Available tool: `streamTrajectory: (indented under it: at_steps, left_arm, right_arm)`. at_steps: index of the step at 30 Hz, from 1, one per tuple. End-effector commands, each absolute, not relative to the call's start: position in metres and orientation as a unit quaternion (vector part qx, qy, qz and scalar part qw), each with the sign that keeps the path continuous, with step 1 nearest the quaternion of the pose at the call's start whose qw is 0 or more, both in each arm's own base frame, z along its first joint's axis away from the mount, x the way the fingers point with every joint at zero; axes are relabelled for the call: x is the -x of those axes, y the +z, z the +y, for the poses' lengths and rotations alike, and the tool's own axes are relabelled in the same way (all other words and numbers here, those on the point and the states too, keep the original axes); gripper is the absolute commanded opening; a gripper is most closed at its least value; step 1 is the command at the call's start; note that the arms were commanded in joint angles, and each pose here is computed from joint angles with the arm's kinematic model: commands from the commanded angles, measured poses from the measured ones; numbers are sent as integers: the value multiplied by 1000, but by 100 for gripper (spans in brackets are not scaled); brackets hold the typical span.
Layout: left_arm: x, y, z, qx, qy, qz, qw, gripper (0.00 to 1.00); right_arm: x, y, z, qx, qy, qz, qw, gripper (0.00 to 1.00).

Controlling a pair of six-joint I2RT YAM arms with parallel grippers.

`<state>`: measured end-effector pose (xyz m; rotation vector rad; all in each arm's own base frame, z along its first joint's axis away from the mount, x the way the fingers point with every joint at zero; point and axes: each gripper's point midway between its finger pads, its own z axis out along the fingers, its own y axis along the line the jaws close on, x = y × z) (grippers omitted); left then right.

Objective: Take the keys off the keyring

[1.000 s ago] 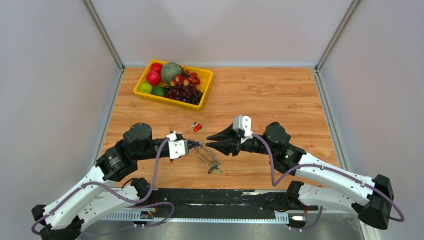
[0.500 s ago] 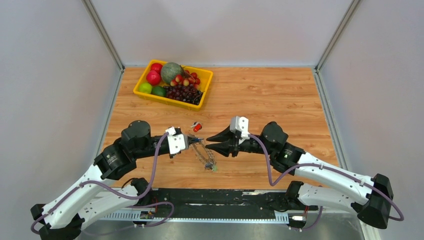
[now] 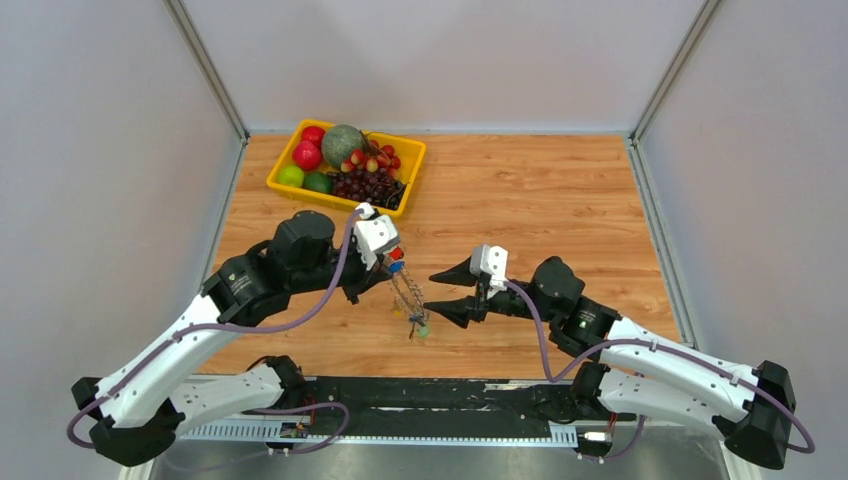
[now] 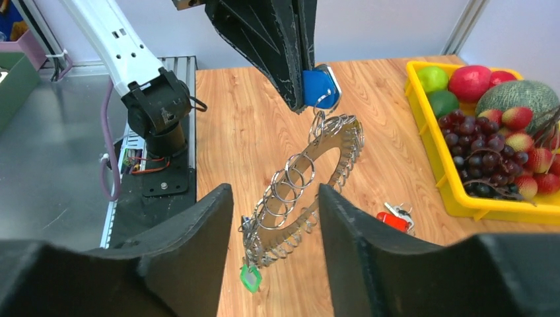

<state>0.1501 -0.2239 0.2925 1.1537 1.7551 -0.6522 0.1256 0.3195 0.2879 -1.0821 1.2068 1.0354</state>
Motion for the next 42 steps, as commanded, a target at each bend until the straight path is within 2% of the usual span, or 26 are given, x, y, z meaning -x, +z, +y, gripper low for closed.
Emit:
streamTrajectory:
  at_steps: [1,7,16,23,26,35,38,42]
  left_arm:
    - [-151,290,-219,-397,-263,779,407,0]
    - [-155,288,-226,-362,-259,818,364,0]
    - [-154,300,-239,-353,-289,815,358,0]
    - [-150,303,-237,-369,-293,803,364,0]
    - [-147,304,-238,-373,-300,800,362,0]
    - [-137,311,-234,-402,-315,769,383,0]
    - [-134,315,-233,-405,-319,762,391,0]
    - [-131,314,-232,-411,-323,759,388,0]
  right_arm:
    - [-134,277,316,434,434,548,569,58]
    - [-145,268,319,412,425,566,574,64]
    - [-158,272,332,388,423,563,594,65]
    - [-153,298,332,415,418,522,617,50]
    - [-154,302,335,424,414,519,616,48]
    - [-153,316,343,444,411,490,628,26]
    - [-153,317,345,454,408,484,627,22]
    - [-149,321,350,464,417,473,622,22]
